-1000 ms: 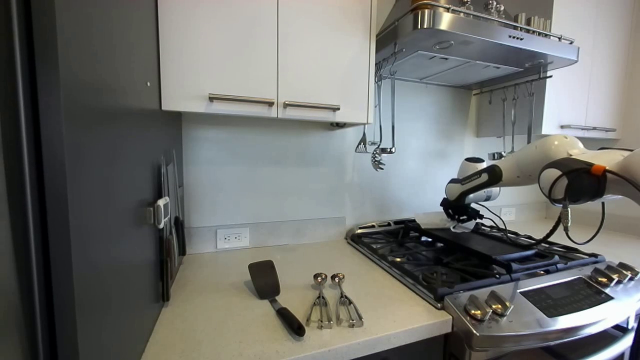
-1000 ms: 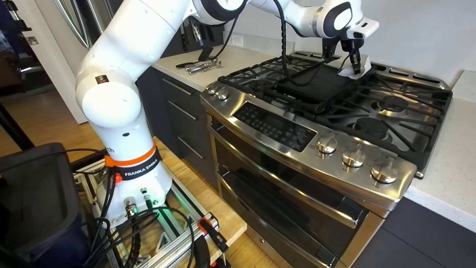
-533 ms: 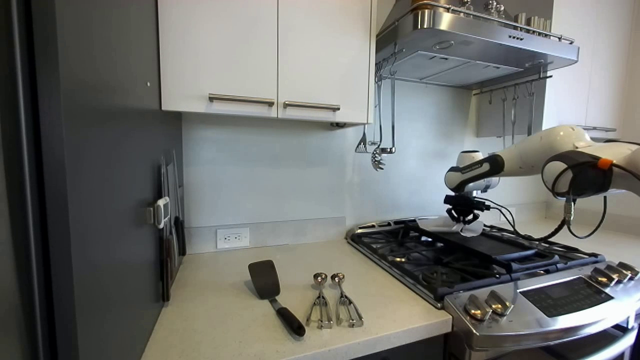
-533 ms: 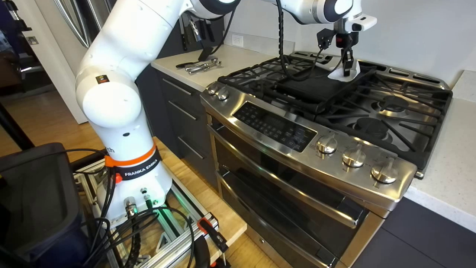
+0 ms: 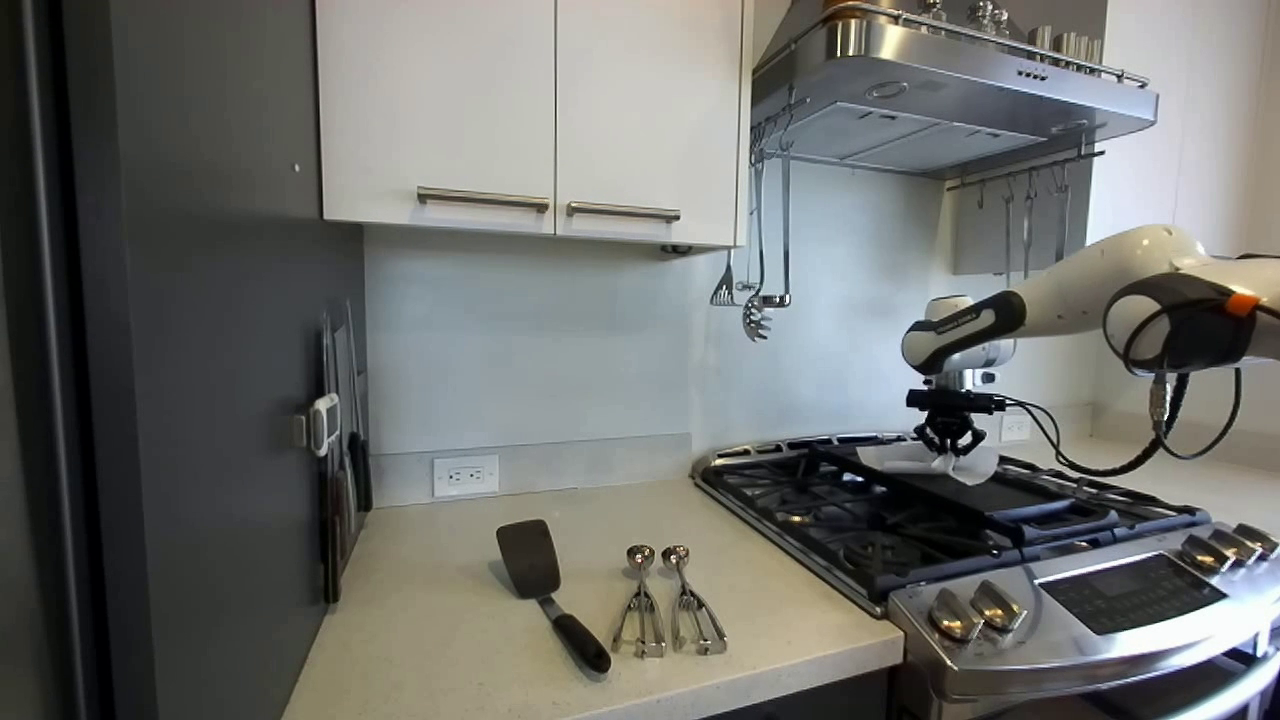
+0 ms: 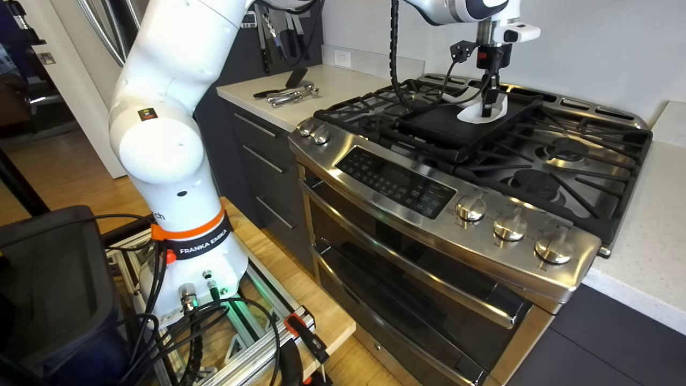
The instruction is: User the paper towel to wipe the black baking sheet
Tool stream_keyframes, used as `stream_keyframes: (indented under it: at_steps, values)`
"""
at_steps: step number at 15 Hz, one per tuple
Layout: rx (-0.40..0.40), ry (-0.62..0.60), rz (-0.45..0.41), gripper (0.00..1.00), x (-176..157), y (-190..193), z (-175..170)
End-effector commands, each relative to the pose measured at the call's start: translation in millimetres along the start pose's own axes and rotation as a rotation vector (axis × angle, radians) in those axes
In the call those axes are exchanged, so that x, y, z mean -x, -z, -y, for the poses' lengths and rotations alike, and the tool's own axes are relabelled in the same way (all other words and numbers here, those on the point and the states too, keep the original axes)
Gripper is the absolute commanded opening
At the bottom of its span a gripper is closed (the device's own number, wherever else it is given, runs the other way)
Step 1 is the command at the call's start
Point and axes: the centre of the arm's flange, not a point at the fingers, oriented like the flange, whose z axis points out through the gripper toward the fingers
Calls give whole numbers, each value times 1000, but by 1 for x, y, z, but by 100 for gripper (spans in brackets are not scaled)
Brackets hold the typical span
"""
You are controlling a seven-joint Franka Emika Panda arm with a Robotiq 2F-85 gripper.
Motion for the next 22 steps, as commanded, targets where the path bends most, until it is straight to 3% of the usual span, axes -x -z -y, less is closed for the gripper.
stream_keyframes:
  at_steps: [1,7,13,17,22]
  values:
    - [73,-30,70,0,30,-11,-50]
    - [32,-100,90,0,28,-15,-90]
    - [-186,-181,49,0,16,-26,-66]
    - [-304,-164,29,0,25,-22,-33]
    - [-331,10,198,0,70,-4,-9]
